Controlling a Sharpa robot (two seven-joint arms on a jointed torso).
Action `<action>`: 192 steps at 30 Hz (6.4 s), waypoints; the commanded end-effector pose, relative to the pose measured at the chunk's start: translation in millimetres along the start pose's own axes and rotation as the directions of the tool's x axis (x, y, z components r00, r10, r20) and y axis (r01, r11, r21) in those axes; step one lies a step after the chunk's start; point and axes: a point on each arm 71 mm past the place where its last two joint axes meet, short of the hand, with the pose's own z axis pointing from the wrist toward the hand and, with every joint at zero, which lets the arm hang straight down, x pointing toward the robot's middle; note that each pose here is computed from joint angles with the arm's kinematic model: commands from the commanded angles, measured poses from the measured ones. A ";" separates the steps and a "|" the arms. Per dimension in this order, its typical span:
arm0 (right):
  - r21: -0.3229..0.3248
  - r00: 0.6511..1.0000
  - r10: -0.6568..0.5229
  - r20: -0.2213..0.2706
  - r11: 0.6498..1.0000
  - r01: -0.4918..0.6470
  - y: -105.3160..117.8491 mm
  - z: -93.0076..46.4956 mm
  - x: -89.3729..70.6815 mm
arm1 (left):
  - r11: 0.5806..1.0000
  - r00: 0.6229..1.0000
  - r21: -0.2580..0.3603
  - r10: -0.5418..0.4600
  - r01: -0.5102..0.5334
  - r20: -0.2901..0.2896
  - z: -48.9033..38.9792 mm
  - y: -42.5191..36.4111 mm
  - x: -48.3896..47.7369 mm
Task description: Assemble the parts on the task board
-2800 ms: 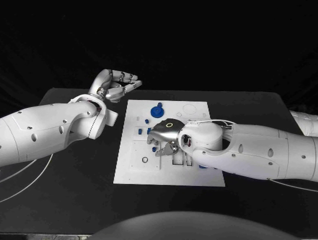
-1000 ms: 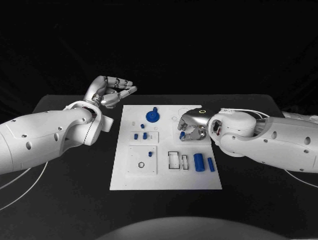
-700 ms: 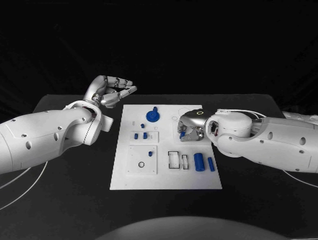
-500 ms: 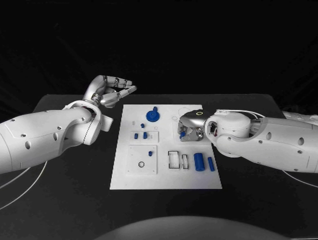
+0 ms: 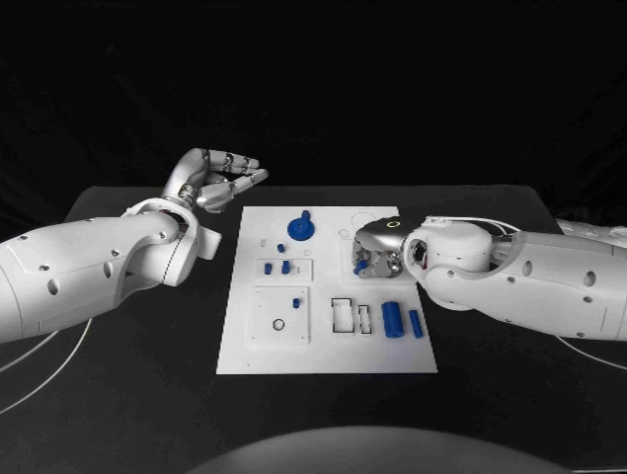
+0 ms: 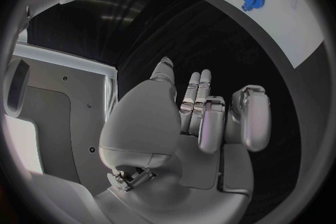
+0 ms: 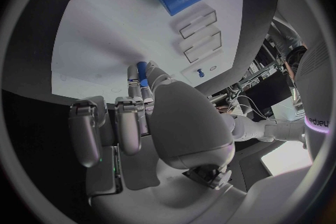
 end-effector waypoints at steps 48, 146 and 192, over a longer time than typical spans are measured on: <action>-0.291 0.979 0.103 0.174 0.955 -0.048 68.0 -25.3 -54.7 | 1.000 1.000 0.009 -0.007 0.007 -0.011 2.2 -1.4 2.7; -0.476 0.979 -0.197 0.053 0.857 0.198 149.4 21.9 7.2 | 1.000 1.000 0.011 -0.007 0.007 -0.016 2.6 -1.5 3.6; -0.294 0.758 0.653 0.005 0.725 -0.623 65.7 -12.6 -36.8 | 1.000 1.000 0.008 -0.004 0.004 -0.010 2.3 -0.2 0.9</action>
